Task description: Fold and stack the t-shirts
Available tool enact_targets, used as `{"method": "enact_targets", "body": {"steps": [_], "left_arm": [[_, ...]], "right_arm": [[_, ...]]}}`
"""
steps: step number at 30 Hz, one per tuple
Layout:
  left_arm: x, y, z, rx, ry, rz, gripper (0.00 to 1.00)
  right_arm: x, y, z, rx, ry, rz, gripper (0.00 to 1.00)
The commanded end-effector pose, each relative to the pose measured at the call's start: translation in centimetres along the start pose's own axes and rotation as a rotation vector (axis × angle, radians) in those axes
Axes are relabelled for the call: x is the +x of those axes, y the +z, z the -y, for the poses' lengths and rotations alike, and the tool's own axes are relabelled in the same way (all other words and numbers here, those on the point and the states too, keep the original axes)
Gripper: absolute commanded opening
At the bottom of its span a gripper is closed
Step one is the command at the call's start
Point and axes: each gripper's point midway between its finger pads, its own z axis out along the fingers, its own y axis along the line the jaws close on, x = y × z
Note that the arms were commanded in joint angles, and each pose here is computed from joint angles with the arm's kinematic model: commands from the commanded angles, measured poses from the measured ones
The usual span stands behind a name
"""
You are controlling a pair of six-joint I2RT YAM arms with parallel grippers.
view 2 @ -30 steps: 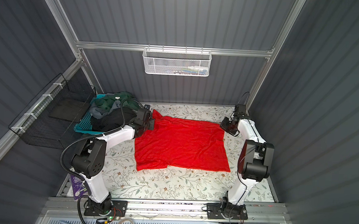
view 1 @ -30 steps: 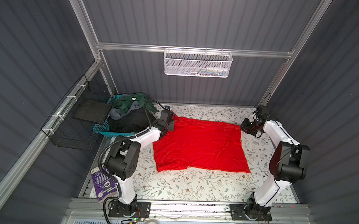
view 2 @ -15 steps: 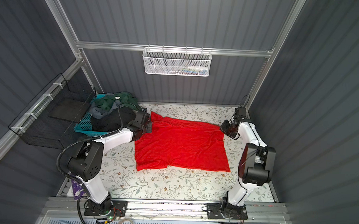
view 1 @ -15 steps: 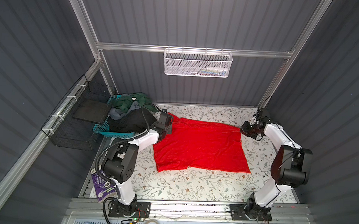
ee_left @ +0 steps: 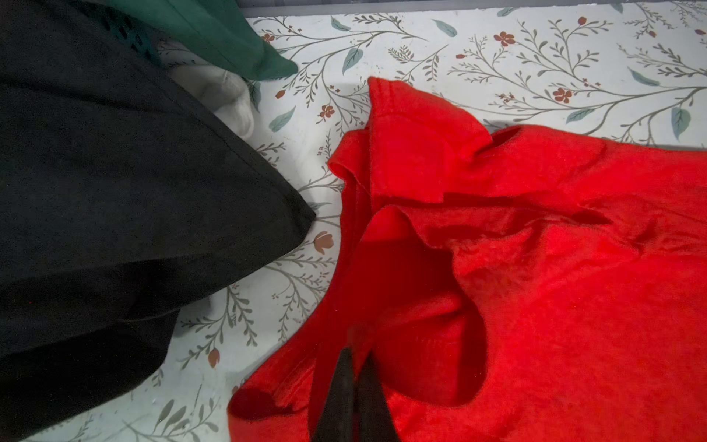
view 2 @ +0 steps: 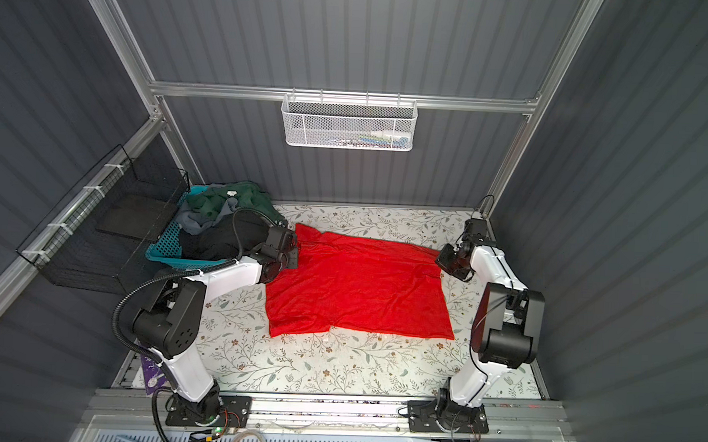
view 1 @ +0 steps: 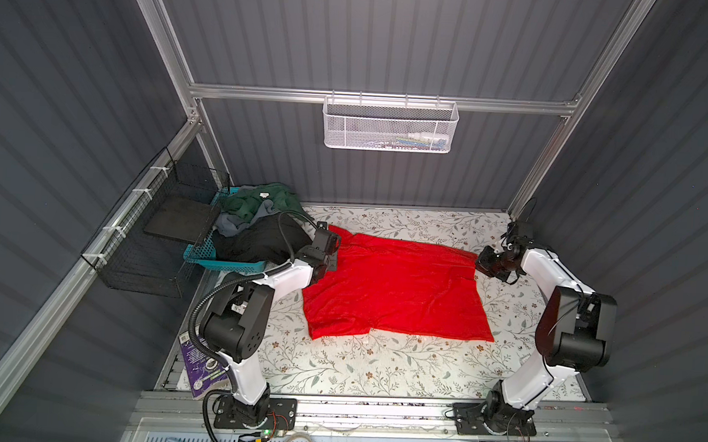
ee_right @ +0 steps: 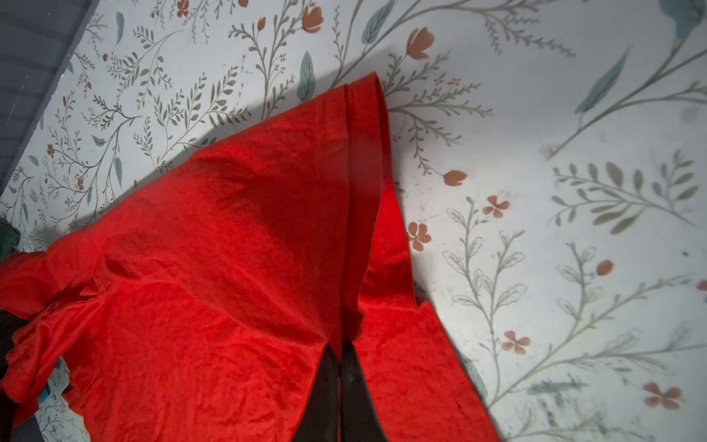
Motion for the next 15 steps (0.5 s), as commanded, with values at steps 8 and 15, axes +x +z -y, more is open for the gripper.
{"method": "enact_targets", "body": {"steps": [8,15], "left_arm": [[0.30,-0.55,-0.29,-0.006,-0.012,-0.001,0.00],[-0.31,-1.32,-0.60,-0.015,-0.015,0.010,0.00]], "right_arm": [[0.45,1.41,1.72,0.053,0.022,-0.024,0.00],[0.39,1.13,1.50,0.039,0.015,-0.026,0.00]]}}
